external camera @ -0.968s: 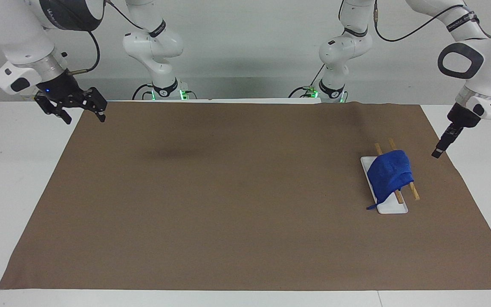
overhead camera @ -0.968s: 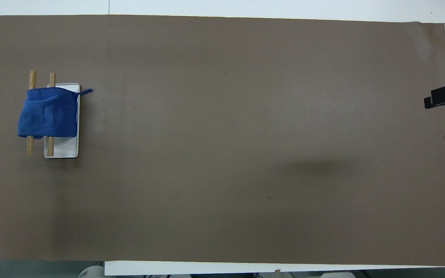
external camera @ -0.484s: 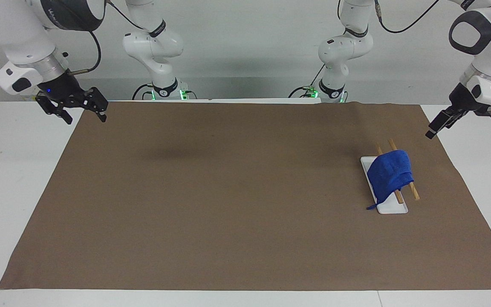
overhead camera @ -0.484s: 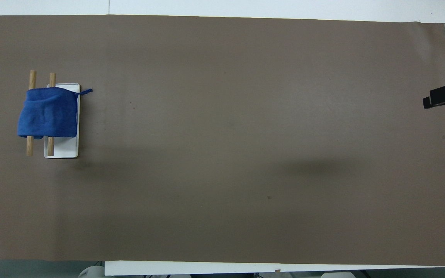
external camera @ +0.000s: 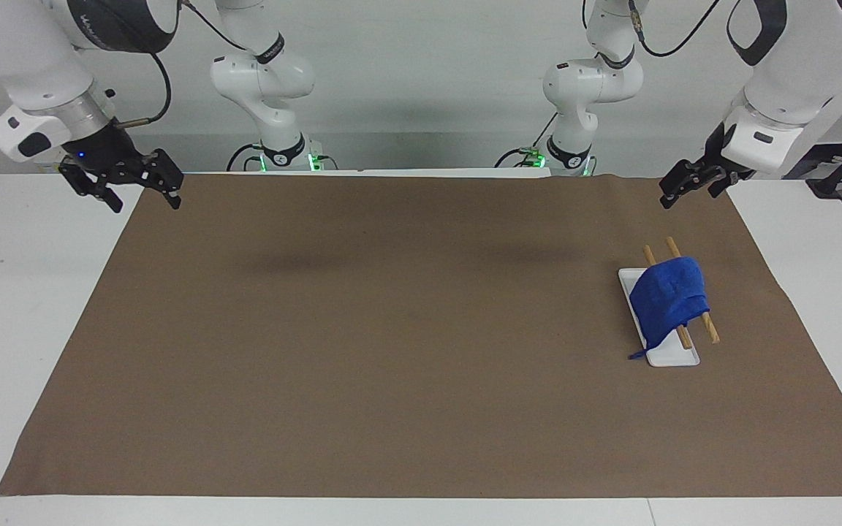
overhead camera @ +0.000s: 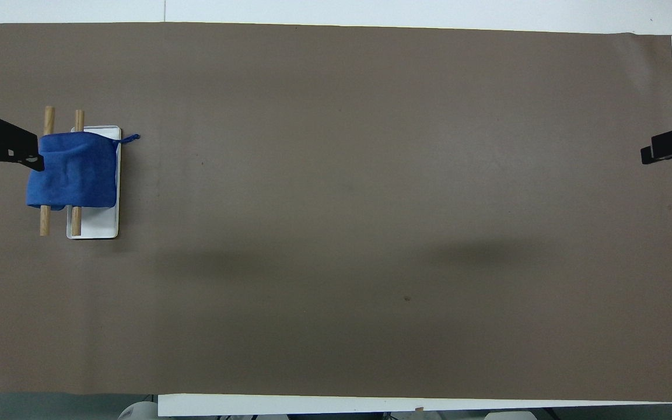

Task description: Right arm passes towel to left arm to hang

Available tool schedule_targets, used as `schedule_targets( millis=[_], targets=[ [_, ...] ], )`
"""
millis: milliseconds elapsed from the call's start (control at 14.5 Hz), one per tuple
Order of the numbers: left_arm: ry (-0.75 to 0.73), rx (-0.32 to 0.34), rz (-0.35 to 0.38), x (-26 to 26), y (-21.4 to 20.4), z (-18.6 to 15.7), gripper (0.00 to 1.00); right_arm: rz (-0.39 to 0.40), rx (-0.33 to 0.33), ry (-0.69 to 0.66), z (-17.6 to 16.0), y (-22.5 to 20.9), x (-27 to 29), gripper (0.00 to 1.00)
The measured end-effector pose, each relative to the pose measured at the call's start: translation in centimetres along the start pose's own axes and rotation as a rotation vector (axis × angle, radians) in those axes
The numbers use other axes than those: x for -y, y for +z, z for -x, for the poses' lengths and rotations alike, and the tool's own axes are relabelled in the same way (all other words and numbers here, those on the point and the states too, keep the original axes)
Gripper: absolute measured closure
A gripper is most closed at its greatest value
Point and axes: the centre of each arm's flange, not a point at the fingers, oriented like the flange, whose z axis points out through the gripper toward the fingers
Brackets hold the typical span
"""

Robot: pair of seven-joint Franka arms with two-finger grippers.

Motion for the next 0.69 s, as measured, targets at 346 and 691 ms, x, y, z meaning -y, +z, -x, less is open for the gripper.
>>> schedule_targets(
  millis=[346,691],
  targets=[
    [0.055,0.018,-0.004,0.9,0.0,0.6,0.00,0.014,0.010,0.005,0.1,0.3,-0.4,0.00],
    [0.062,0.001,-0.001,1.1,-0.9,2.0,0.00,0.020,0.023,0.027,0.4,0.6,-1.7,0.00]
  ],
)
